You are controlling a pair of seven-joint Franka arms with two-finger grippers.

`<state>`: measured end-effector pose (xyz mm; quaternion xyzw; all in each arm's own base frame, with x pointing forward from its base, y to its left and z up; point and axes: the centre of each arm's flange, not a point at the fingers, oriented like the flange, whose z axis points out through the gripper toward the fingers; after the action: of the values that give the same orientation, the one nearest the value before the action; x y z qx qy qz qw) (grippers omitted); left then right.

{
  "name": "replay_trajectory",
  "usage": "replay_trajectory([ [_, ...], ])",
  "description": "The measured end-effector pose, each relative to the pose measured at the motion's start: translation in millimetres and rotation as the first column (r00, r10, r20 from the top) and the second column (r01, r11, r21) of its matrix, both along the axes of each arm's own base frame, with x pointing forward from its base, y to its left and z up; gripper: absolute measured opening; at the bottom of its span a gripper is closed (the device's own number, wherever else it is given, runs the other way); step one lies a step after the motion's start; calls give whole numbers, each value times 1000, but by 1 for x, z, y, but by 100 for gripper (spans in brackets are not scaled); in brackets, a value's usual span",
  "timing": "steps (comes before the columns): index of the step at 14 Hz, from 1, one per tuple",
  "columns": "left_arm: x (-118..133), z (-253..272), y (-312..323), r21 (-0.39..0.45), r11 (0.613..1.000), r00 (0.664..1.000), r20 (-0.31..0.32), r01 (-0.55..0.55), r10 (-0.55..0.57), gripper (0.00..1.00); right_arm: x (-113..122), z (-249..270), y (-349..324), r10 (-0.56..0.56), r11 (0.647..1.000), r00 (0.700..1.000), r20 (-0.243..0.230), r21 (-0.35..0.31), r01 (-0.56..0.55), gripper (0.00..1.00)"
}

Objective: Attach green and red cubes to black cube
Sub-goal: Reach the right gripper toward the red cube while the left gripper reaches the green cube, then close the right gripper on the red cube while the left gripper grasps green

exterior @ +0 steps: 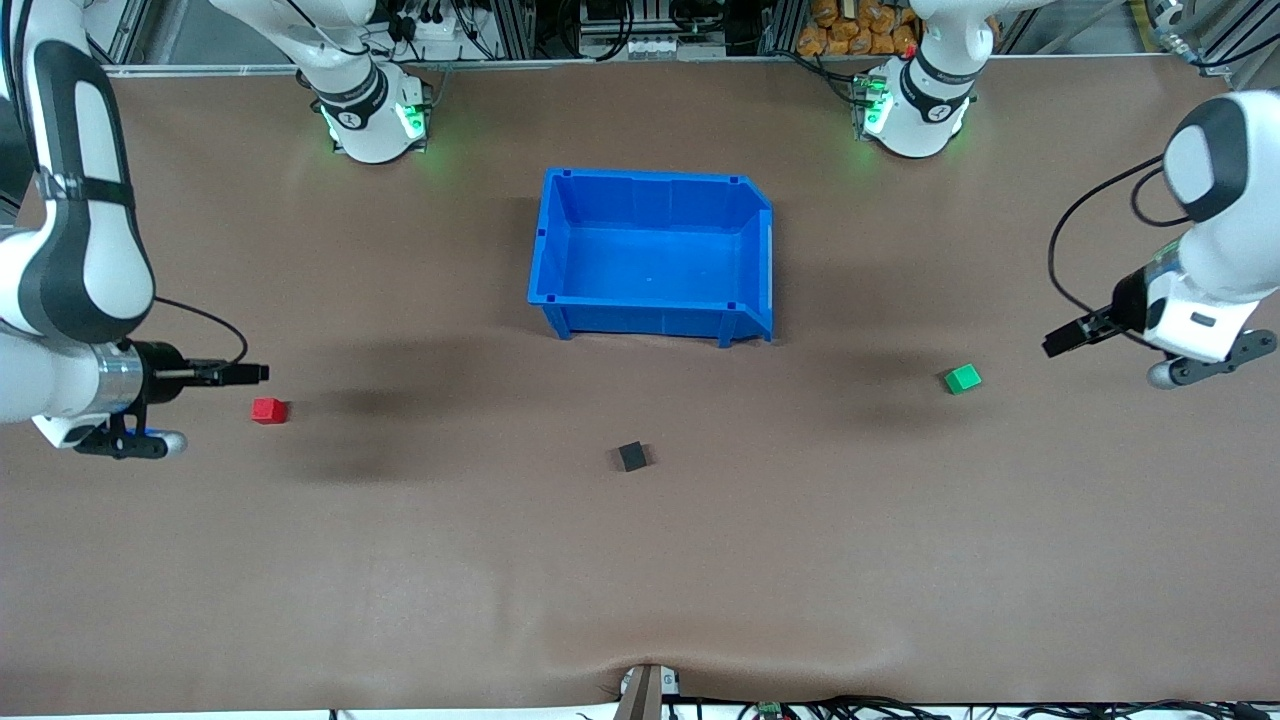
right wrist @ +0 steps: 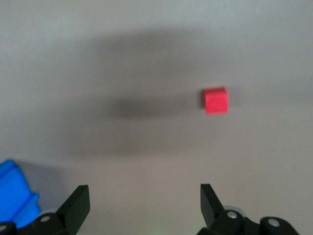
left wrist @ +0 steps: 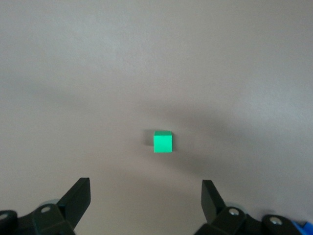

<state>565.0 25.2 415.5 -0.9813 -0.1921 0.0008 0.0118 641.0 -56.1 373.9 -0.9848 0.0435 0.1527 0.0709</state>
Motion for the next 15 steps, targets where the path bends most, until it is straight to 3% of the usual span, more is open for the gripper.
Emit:
replay_trajectory([
  [4,11,-48,-11,-12,993,993,-13,-114,114,100,22,-24,-18,98,995,984,147,8,-101,100],
  [8,14,-89,-24,-27,992,992,18,-122,123,100,37,-71,-59,167,986,924,345,-51,-159,100],
  [9,11,-101,-24,-31,992,992,25,-122,123,100,36,-81,-62,174,985,913,368,-64,-161,100],
  [13,-2,-143,-25,-23,995,994,37,-100,101,100,28,-98,-63,274,961,888,369,-70,-267,100],
  [15,-7,-159,-24,10,998,998,23,-56,56,100,19,-109,-73,291,956,889,353,-62,-288,100],
])
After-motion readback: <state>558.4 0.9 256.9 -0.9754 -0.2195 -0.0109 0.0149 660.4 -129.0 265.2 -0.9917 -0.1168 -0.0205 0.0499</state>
